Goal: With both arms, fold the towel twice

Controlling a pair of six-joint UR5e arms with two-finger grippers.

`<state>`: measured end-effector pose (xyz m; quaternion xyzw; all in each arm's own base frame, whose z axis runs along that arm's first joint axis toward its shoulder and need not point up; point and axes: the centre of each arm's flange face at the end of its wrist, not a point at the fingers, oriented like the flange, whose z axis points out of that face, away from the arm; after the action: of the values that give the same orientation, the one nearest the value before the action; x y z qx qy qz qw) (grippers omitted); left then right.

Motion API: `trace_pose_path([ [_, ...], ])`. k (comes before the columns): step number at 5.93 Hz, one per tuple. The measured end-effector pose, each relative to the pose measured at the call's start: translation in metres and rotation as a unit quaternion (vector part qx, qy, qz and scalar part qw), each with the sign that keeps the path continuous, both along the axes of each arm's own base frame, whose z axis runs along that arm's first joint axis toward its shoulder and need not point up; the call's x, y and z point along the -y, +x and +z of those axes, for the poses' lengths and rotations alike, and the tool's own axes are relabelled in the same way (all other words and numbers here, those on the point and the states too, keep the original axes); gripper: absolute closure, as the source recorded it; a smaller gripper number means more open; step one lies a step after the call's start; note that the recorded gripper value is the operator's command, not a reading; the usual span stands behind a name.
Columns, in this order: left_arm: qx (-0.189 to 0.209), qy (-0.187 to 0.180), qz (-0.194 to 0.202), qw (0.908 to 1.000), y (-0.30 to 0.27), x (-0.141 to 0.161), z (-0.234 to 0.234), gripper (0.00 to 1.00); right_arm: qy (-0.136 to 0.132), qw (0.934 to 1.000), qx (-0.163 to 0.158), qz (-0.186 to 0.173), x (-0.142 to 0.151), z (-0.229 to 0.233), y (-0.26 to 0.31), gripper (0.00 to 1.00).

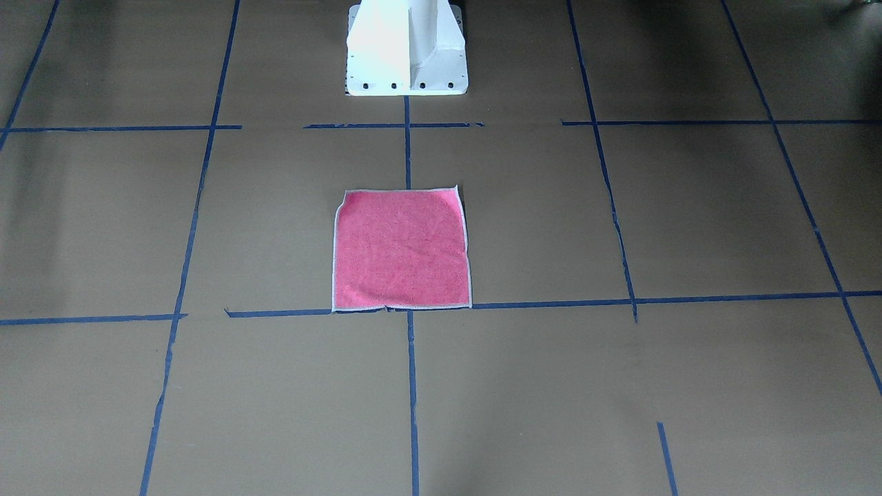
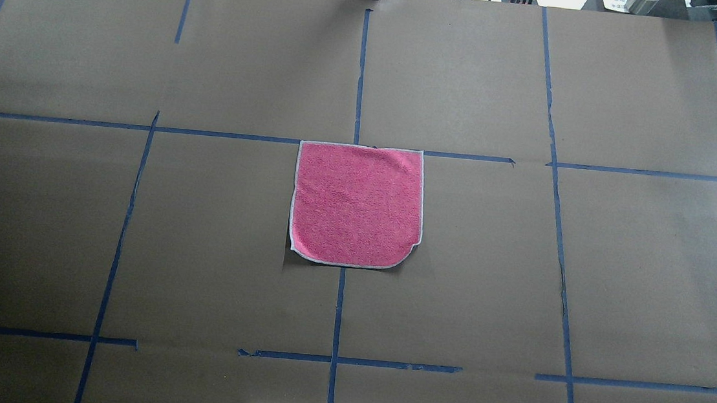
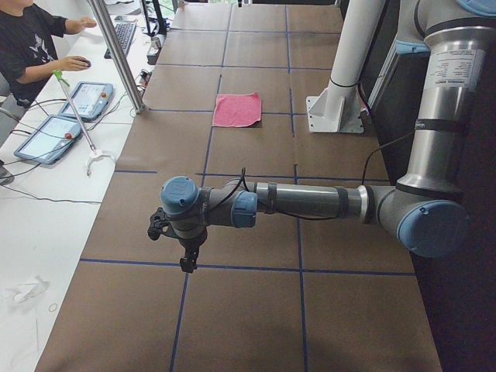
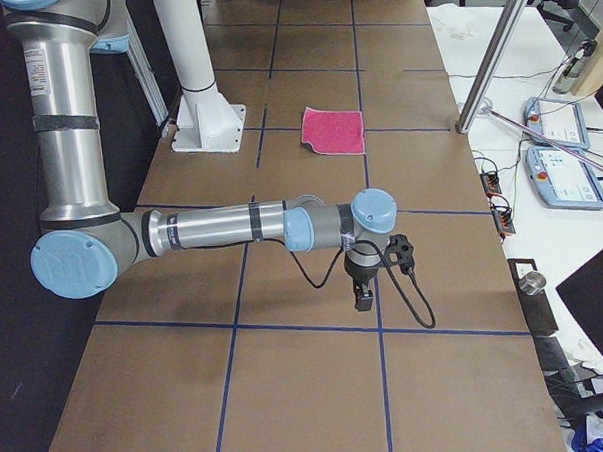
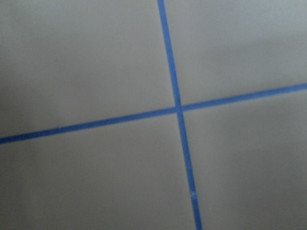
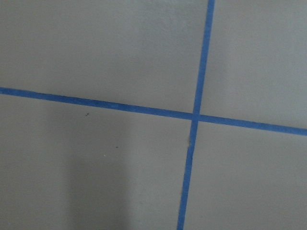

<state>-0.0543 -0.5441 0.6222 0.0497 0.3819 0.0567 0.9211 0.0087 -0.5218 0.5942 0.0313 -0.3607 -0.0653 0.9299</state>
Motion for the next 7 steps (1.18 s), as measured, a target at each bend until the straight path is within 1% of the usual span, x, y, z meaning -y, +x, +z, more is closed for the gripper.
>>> trace_pose_path([
  [1, -0.003, -0.006, -0.009, 0.9999, 0.02, 0.015, -0.023, 0.0, 0.017, 0.9998, 0.003, -0.012, 0.01, -0.024, -0.019, 0.0],
  [2, -0.01, -0.012, -0.013, 0.9998, 0.056, 0.027, -0.053, 0.0, 0.024, 0.9995, 0.007, -0.018, 0.016, -0.047, -0.045, 0.0],
  [3, -0.019, -0.026, -0.015, 0.9994, 0.11, 0.034, -0.094, 0.0, 0.014, 0.9998, 0.012, -0.012, 0.018, -0.074, -0.082, 0.0],
  [5, -0.042, -0.074, -0.031, 0.9959, 0.236, 0.036, -0.187, 0.0, -0.018, 0.9994, 0.026, 0.014, 0.015, -0.137, -0.164, 0.0],
  [6, -0.047, -0.102, -0.045, 0.9927, 0.3, 0.033, -0.233, 0.0, -0.038, 0.9982, 0.029, 0.036, 0.015, -0.172, -0.21, 0.0],
  [7, -0.049, -0.131, -0.065, 0.9881, 0.361, 0.021, -0.275, 0.0, -0.061, 0.9955, 0.034, 0.064, 0.01, -0.206, -0.254, 0.0],
])
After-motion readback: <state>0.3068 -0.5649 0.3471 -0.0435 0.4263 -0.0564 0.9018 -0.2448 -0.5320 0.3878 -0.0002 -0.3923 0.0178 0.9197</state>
